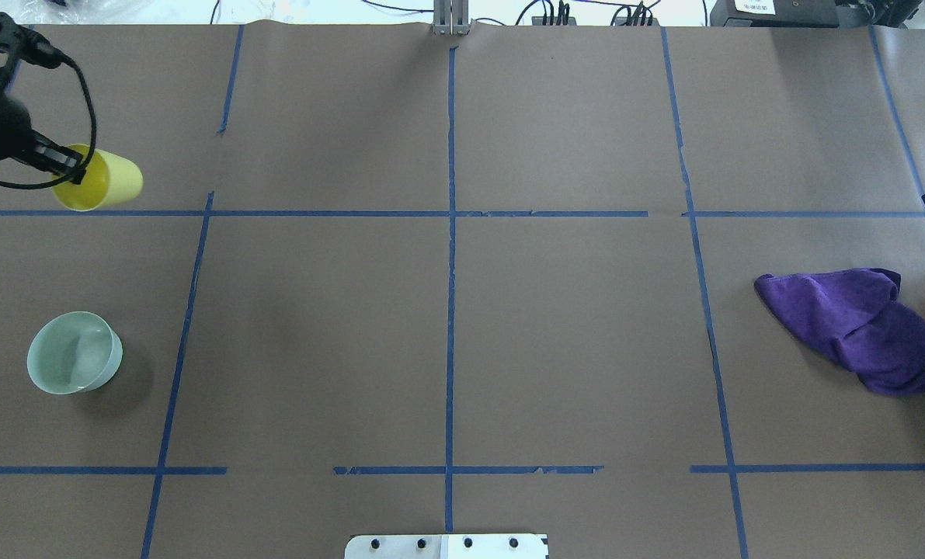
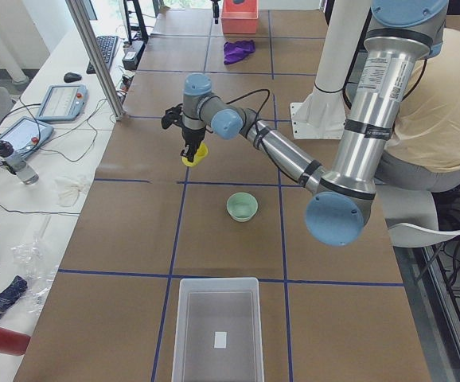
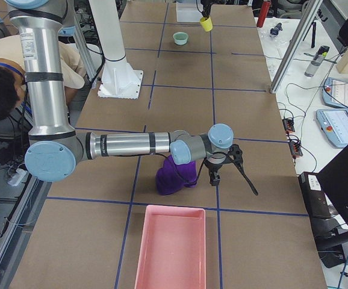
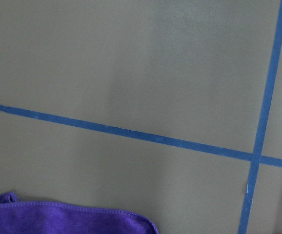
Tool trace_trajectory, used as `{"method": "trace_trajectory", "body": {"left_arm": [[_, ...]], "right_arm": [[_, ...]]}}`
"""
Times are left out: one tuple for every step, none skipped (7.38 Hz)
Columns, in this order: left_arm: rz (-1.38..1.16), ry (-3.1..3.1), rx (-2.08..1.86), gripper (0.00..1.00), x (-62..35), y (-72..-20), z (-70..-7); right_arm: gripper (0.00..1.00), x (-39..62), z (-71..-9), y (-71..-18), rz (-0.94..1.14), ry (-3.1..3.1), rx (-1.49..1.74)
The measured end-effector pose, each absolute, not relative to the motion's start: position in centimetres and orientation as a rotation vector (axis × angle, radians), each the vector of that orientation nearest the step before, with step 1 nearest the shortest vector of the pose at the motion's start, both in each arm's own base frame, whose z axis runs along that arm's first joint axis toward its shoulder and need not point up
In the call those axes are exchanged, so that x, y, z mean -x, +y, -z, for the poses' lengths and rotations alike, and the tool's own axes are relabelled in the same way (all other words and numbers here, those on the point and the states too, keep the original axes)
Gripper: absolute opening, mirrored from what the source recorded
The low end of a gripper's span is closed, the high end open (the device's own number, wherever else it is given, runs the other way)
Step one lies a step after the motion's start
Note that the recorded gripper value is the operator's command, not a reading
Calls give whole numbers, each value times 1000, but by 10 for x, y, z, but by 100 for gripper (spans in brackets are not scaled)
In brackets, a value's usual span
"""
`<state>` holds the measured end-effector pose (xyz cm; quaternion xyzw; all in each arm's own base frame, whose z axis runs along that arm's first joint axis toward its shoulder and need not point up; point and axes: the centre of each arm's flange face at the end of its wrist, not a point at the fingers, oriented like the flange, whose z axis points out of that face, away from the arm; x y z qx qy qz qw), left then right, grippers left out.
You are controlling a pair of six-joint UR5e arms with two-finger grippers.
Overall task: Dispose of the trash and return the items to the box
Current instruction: 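Carry the yellow cup with the left gripper to the clear bin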
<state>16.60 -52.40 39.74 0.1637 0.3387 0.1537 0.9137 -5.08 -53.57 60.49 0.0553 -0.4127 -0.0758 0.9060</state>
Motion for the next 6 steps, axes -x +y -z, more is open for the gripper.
{"method": "trace_trajectory", "body": {"left_arm": [[-390, 640, -355, 0, -122, -523, -433], [-444, 584, -345, 0, -74, -527, -479], [-435, 548, -301, 0, -23, -532, -530], [-408, 534, -254, 0, 19, -532, -574], [-393, 533, -214, 0, 54, -527, -608], [-363, 563, -148, 0, 82, -519, -646]], "right_arm": [[100, 55, -608, -531, 169, -854, -118], [100, 59, -612, -528, 178, -855, -117], [100, 63, -616, -525, 184, -855, -110], [100, 66, -619, -524, 187, -854, -103], [100, 68, -620, -523, 189, -854, -98], [100, 70, -622, -523, 191, -855, -94]]}}
